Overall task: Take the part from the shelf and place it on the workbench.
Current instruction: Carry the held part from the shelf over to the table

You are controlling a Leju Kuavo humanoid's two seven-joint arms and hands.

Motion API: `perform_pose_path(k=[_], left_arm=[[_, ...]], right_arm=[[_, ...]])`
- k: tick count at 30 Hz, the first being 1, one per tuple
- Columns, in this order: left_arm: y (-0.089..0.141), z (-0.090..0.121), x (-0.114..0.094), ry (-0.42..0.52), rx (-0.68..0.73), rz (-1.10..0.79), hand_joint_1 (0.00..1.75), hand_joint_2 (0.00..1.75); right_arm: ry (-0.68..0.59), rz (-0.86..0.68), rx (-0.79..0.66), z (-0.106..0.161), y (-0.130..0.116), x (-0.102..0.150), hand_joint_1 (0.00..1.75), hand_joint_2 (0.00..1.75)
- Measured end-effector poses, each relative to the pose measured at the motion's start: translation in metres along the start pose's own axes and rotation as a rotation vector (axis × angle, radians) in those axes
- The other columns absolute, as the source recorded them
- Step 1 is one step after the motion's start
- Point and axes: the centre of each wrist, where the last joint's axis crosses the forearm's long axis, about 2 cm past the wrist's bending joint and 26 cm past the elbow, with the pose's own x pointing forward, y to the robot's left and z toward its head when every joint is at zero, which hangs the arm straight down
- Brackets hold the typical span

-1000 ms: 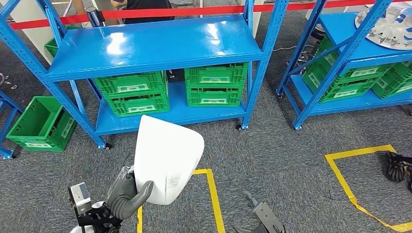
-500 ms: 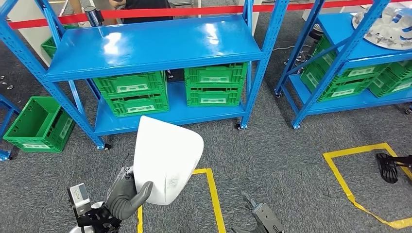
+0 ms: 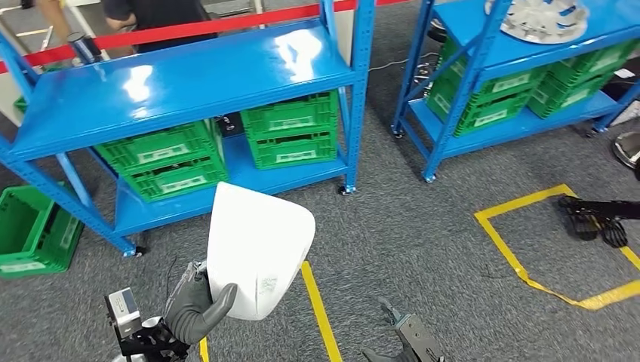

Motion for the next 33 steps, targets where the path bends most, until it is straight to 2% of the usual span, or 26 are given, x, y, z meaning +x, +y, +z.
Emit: perform_pose_path(k=[33], left_arm=[[-0.0004, 0.0048, 0.0007, 0.005, 0.007, -0.003, 1.75, 1.75]], right_arm=[[0.012, 0.01, 0.017, -0.001, 0.0013, -0.001, 0.0, 1.75]])
